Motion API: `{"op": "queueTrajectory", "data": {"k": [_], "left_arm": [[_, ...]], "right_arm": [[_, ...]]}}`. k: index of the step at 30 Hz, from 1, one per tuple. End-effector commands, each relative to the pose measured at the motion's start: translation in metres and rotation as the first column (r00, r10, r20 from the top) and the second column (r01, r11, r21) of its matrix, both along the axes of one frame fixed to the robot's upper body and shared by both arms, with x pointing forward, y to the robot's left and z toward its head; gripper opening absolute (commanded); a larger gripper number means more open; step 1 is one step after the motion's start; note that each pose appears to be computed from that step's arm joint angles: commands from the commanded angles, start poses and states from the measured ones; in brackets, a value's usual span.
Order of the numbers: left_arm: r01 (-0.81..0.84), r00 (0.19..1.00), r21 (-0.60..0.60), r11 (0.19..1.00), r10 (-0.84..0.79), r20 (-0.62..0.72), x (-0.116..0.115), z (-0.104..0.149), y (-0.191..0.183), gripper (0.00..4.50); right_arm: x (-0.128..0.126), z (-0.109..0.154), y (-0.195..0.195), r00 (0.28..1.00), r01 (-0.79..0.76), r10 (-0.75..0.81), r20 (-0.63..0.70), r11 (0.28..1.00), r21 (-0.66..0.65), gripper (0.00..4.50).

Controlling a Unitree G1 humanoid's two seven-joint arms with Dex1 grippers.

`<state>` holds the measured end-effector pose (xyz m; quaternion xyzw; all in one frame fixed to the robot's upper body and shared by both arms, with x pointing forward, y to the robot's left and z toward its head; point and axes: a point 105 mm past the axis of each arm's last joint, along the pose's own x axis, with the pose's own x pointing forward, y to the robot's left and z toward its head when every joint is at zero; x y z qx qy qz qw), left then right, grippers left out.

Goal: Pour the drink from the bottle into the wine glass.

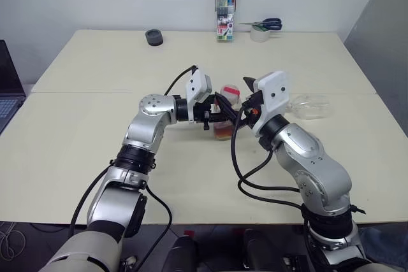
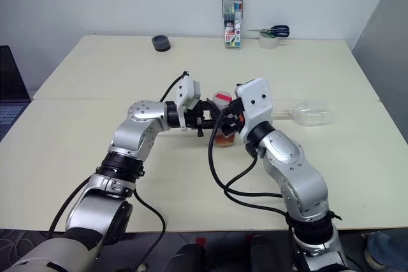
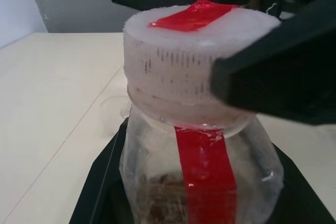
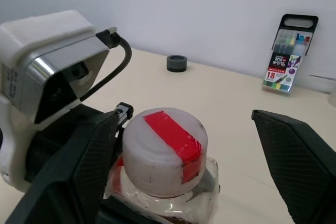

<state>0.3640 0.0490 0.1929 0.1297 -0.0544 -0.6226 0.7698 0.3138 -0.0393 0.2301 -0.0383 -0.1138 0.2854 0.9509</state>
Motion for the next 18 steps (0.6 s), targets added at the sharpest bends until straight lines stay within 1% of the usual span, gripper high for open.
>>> {"op": "queueTrajectory", "data": {"k": [1,4,5,7,10,11,12,13,14,16,18], "left_arm": [[0.022,0.997,-0.024,0.999,-0.020,0.070,-0.002,0.019,-0.003,1.81],[0.023,0.998,-0.021,1.000,-0.021,0.067,-0.003,0.018,-0.003,1.81],[0.022,0.998,-0.021,1.000,-0.021,0.067,-0.003,0.017,-0.003,1.81],[0.024,0.998,-0.019,1.000,-0.023,0.064,-0.003,0.017,-0.002,1.81],[0.034,0.998,-0.014,0.999,-0.034,0.058,-0.004,0.016,-0.002,1.81],[0.052,0.997,-0.006,0.999,-0.052,0.058,-0.006,0.015,-0.002,1.81],[0.072,0.996,0.004,0.997,-0.072,0.058,-0.008,0.014,-0.002,1.81],[0.086,0.995,0.011,0.996,-0.086,0.058,-0.009,0.014,-0.001,1.81],[0.106,0.992,0.025,0.994,-0.108,0.067,-0.011,0.013,-0.001,1.81],[0.128,0.989,0.038,0.991,-0.130,0.074,-0.012,0.013,-0.002,1.81],[0.130,0.988,0.033,0.991,-0.132,0.076,-0.012,0.014,-0.002,1.81]], "right_arm": [[-0.004,0.006,0.001,0.999,-0.003,0.002,0.036,1.000,0.019,3.02],[-0.004,0.007,0.002,0.998,0.000,-0.001,0.057,1.000,0.013,1.91],[-0.004,0.007,0.002,0.998,0.002,-0.003,0.063,1.000,0.008,1.82],[-0.004,0.007,0.003,0.998,-0.004,0.003,0.063,1.000,0.015,1.83],[-0.007,0.008,0.007,0.995,-0.080,0.079,0.060,0.997,0.016,1.83],[-0.013,0.007,0.011,0.977,-0.209,0.210,0.044,0.978,-0.014,1.83],[-0.018,0.006,0.013,0.944,-0.329,0.330,0.018,0.943,-0.046,1.83],[-0.021,0.006,0.012,0.913,-0.408,0.409,-0.002,0.911,-0.064,1.83],[-0.016,0.004,0.005,0.874,-0.486,0.483,-0.060,0.866,-0.117,1.83],[-0.003,0.008,-0.013,0.827,-0.561,0.540,-0.157,0.813,-0.156,1.83],[0.003,0.013,-0.021,0.808,-0.585,0.556,-0.195,0.796,-0.157,1.83]]}}
